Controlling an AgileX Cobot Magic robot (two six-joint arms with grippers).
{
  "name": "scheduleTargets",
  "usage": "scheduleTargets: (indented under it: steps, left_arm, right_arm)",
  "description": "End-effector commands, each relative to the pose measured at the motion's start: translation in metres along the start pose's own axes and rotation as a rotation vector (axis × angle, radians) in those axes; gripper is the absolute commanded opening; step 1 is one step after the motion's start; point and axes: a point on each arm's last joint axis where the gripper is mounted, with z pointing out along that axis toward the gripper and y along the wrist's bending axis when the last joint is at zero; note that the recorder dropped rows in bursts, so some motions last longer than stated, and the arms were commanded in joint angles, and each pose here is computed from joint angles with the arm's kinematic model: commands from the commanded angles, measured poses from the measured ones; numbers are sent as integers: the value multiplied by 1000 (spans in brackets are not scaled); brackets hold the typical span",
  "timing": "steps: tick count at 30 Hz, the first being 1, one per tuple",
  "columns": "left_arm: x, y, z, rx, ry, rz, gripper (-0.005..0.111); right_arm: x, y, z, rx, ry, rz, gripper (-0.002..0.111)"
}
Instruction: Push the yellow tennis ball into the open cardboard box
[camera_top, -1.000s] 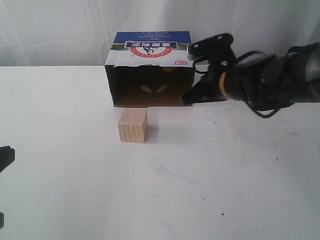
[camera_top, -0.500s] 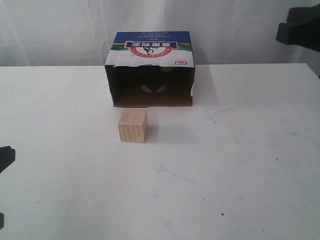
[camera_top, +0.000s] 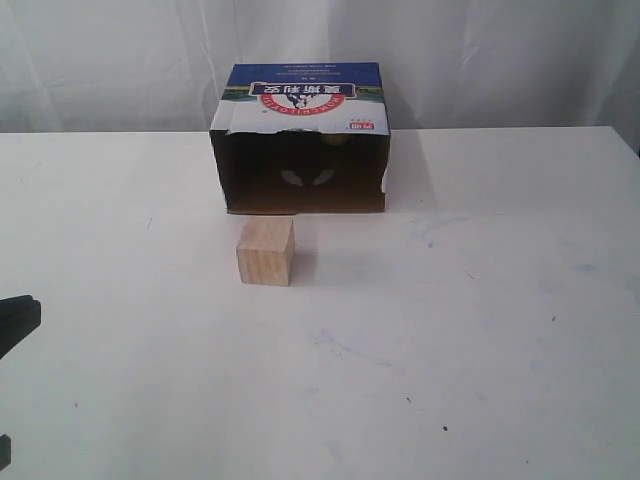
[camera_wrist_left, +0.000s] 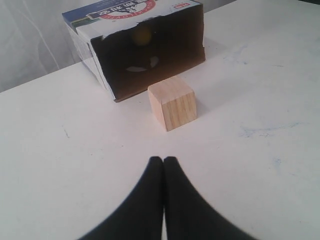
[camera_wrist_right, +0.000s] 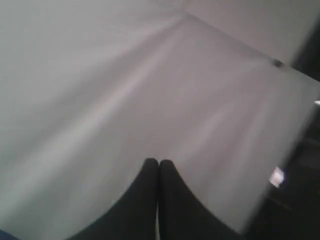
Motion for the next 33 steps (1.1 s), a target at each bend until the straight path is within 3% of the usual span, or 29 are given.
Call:
scheduleTargets:
  steps: [1,7,14,19,25,33]
  left_arm:
    - [1,-1,-1,13,-7,-30,0]
    - [1,-1,-1,11,-6,-30,0]
    - [1,-1,-1,11,-6,-30,0]
    - [1,-1,-1,11,-6,-30,0]
    - [1,-1,-1,11,-6,-30,0]
    - [1,-1,-1,11,-6,-30,0]
  right_arm:
    - [6,-21,-44,243,127,85,0]
    - [-9,-29,-81,313,44,120,0]
    - [-11,-20,-83,244,-25,33,0]
    - [41,6,-74,157,132,184,0]
    - [138,61,-83,-13,452,345,0]
    - [190,91,-106,-64,516,351,0]
